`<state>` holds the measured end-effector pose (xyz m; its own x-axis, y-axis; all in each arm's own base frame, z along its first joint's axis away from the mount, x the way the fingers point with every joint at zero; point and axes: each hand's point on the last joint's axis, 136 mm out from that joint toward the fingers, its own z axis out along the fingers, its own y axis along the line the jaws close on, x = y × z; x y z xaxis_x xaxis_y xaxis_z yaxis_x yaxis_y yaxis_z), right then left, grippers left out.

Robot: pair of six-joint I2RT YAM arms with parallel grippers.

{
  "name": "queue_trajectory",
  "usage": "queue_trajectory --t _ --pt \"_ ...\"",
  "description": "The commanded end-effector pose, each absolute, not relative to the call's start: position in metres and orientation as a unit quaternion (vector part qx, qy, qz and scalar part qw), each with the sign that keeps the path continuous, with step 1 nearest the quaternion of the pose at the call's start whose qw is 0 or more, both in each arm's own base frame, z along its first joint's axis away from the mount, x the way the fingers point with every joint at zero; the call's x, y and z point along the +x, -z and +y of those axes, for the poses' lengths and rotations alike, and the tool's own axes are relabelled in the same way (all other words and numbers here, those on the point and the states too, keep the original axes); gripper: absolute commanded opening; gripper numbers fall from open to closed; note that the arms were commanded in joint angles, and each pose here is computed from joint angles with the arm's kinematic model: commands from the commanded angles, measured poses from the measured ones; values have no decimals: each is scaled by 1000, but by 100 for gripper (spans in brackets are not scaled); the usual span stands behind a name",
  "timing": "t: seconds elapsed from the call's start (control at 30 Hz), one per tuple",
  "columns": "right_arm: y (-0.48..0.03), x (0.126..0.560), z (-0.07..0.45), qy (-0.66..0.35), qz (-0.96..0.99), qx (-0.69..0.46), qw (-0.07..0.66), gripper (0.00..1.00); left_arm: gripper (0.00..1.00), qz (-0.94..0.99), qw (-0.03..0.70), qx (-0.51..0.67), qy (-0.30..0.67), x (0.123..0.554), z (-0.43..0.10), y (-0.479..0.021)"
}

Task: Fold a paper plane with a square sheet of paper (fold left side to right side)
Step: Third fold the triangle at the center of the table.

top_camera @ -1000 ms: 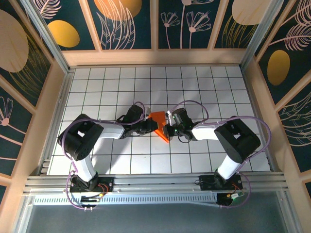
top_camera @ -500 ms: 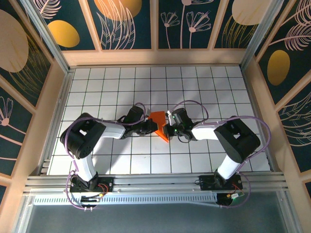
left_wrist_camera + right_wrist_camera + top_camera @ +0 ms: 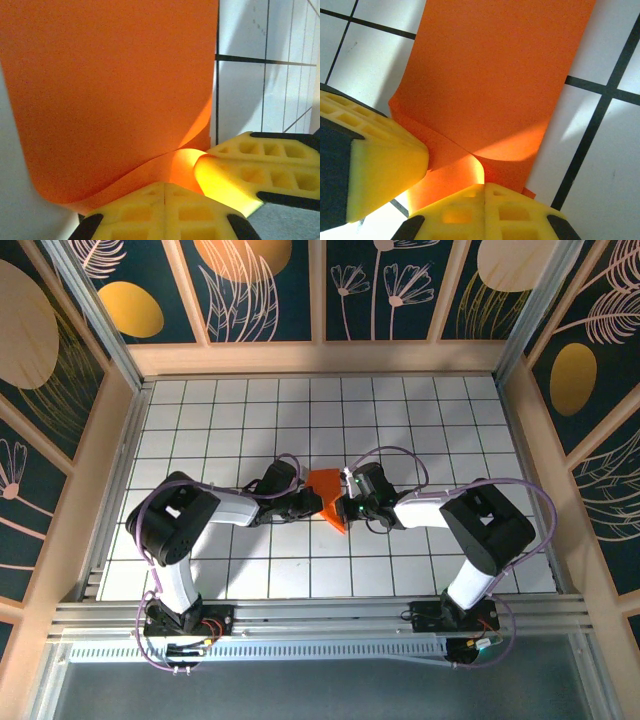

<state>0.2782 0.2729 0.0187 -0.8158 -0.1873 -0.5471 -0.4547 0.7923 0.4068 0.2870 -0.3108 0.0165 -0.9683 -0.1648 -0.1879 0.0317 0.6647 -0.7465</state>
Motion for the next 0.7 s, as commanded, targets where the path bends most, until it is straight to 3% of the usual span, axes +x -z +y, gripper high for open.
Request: queue_trajectory --t 0.0,0.27,0.67 --pt "7 265 259 -233 933 -177 209 0 3 913 121 -33 389 288 -309 -6" --pt "-13 273 265 -245 926 -175 226 2 0 927 113 -54 353 288 -299 11" --pt "-63 292 257 -252 920 -154 258 33 0 937 95 -72 329 281 -289 26"
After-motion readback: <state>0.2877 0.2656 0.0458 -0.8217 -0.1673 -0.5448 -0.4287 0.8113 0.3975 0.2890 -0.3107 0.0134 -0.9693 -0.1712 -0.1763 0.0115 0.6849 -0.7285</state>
